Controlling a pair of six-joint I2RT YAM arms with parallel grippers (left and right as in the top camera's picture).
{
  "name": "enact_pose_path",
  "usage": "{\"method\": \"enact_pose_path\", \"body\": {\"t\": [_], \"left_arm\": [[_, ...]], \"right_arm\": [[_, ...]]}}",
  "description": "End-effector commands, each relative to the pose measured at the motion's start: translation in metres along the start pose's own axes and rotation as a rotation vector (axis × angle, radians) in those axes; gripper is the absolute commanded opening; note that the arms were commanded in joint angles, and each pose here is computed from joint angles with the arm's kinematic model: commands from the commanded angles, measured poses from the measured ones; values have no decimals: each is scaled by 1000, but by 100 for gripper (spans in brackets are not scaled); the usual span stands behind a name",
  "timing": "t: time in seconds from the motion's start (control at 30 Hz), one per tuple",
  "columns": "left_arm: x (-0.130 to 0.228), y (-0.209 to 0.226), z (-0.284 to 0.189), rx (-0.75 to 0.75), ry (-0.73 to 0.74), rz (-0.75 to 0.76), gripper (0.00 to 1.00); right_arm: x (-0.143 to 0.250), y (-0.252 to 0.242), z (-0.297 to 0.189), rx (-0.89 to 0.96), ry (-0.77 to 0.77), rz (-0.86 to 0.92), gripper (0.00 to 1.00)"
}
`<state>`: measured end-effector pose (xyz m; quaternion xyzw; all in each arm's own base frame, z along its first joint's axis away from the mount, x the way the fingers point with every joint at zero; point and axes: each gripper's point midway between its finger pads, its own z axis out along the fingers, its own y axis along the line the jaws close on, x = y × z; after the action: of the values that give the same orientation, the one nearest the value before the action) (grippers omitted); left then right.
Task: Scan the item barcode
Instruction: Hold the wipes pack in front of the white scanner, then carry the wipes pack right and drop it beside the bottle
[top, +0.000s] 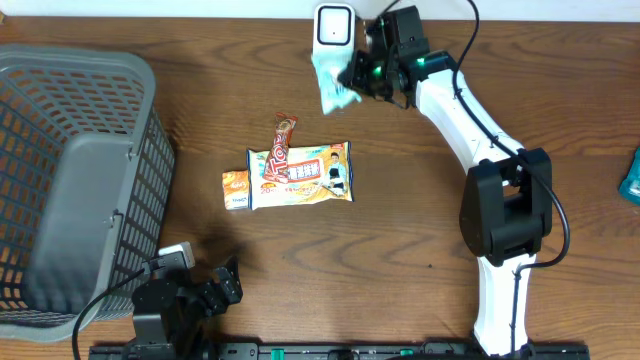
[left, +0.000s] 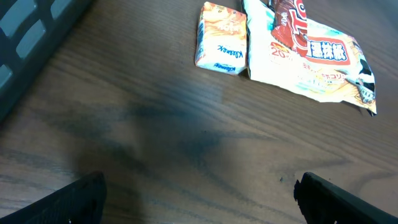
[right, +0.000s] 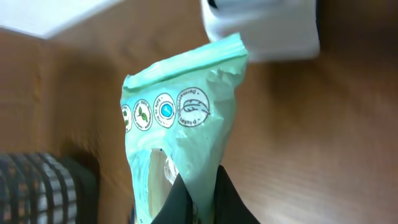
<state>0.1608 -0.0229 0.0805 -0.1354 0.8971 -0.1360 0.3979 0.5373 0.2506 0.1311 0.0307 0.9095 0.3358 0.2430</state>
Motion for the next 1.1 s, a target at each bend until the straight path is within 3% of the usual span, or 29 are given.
{"method": "enact_pose_path", "body": {"t": [0.0,0.37,0.73,0.87,1.07], "left_arm": [[9,3,1,-11,31,0,98],[9,3,1,-11,31,0,98],[9,3,1,-11,31,0,98],[9,3,1,-11,31,0,98],[9,3,1,-11,31,0,98]], "right_arm": [[-16,-7,12,1,-65,5,1],[-85,-23,53,-12,-256,69,1],[-101,-29,36,100,-277,100,1],[-98,-35,8,170,-226,88,1],[-101,-92,-98,443,-217,218,1]]}}
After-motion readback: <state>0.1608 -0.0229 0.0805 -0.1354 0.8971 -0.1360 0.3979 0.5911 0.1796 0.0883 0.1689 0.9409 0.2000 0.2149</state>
